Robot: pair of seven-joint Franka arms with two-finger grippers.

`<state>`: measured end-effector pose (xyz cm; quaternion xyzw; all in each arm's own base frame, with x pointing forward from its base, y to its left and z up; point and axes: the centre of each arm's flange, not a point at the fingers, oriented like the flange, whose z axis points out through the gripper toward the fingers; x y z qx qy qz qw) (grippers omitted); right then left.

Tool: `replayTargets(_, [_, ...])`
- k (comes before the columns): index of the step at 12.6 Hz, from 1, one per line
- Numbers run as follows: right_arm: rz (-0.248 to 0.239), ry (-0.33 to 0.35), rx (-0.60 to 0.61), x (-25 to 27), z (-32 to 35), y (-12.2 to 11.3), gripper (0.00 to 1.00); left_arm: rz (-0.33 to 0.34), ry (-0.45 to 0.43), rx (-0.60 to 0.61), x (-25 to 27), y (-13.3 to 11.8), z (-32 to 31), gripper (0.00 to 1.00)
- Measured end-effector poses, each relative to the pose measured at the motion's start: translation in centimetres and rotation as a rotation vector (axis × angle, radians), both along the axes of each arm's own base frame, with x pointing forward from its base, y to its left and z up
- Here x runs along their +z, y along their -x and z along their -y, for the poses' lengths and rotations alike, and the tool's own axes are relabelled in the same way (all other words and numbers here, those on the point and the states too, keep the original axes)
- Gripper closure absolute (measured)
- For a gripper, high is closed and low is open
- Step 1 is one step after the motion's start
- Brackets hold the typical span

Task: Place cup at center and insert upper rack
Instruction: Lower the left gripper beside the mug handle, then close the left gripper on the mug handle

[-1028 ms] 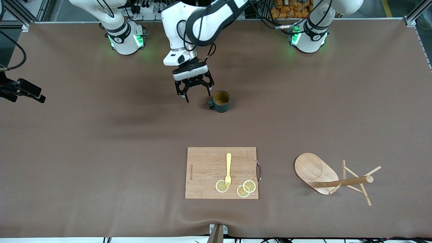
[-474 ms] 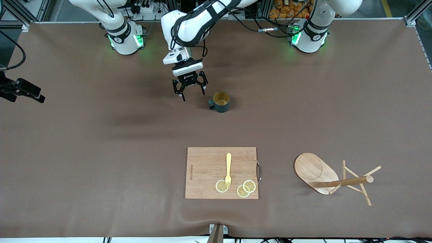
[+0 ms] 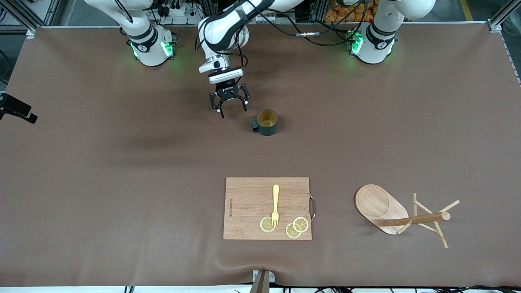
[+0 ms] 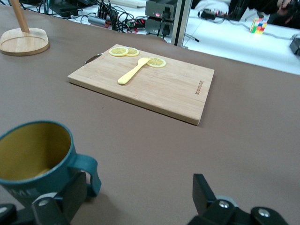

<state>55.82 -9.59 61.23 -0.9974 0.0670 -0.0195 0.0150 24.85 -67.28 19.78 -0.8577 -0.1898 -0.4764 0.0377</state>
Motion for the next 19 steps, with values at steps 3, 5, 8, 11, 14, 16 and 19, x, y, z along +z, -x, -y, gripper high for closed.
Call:
replayTargets(3, [0.048,0.009,0.026,0.5,-1.4,-1.8,0.00,0.025,-0.045,0.034,-1.9,0.4,-0.8,0.00])
replayTargets(5, [0.100,0.018,0.045,2.1,-2.5,-2.6,0.00,0.036,-0.071,0.032,-3.5,0.8,-1.1,0.00])
replayTargets(8, [0.116,0.021,0.037,2.6,-2.0,-2.6,0.00,0.084,-0.067,0.014,-6.1,1.7,-1.3,0.00])
replayTargets(11, [0.113,0.020,0.045,2.5,-2.5,-2.7,0.00,0.133,-0.110,-0.014,-7.8,1.7,-1.8,0.00])
replayTargets(14, [0.112,0.021,0.044,2.4,-2.4,-2.8,0.00,0.152,-0.141,-0.026,-9.5,2.1,-2.3,0.00])
replayTargets(16, [0.107,0.021,0.039,2.2,-2.1,-2.8,0.00,0.179,-0.146,-0.030,-10.6,2.5,-2.6,0.00])
replayTargets(19, [0.102,0.020,0.036,1.9,-2.0,-3.0,0.00,0.192,-0.149,-0.037,-11.0,2.5,-2.7,0.00])
